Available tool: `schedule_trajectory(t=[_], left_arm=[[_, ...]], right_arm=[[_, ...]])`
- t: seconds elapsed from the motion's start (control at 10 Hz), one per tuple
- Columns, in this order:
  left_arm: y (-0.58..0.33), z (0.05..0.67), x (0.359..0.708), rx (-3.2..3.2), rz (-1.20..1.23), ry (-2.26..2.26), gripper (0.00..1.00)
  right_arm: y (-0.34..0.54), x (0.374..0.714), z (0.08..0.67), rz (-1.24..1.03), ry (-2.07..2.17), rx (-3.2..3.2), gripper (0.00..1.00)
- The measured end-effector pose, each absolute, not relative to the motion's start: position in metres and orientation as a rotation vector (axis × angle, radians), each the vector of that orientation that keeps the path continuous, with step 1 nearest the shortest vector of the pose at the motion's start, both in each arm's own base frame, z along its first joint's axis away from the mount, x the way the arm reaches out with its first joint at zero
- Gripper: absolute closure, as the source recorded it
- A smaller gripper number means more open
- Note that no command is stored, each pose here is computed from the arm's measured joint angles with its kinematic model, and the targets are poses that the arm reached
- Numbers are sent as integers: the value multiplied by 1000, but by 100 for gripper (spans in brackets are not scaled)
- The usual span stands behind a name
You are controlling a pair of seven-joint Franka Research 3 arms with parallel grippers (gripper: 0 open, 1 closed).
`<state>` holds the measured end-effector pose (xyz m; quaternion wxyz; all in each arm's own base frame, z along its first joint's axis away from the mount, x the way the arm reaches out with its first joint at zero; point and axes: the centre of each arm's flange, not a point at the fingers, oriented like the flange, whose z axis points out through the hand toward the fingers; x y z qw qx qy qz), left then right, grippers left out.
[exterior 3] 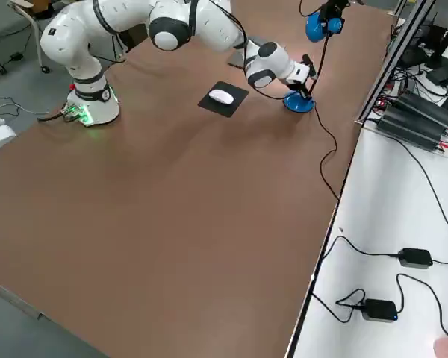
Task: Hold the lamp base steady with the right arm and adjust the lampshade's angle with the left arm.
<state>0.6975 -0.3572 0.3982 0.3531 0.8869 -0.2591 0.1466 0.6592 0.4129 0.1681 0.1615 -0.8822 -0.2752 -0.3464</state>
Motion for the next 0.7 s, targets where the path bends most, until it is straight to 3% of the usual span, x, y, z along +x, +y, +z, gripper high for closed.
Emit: schedule_trajectory(t=[0.7], left_arm=[[-357,398,697,2308,329,-549,62]], right_arm=[[413,659,168,-989,-786,-2518,85]])
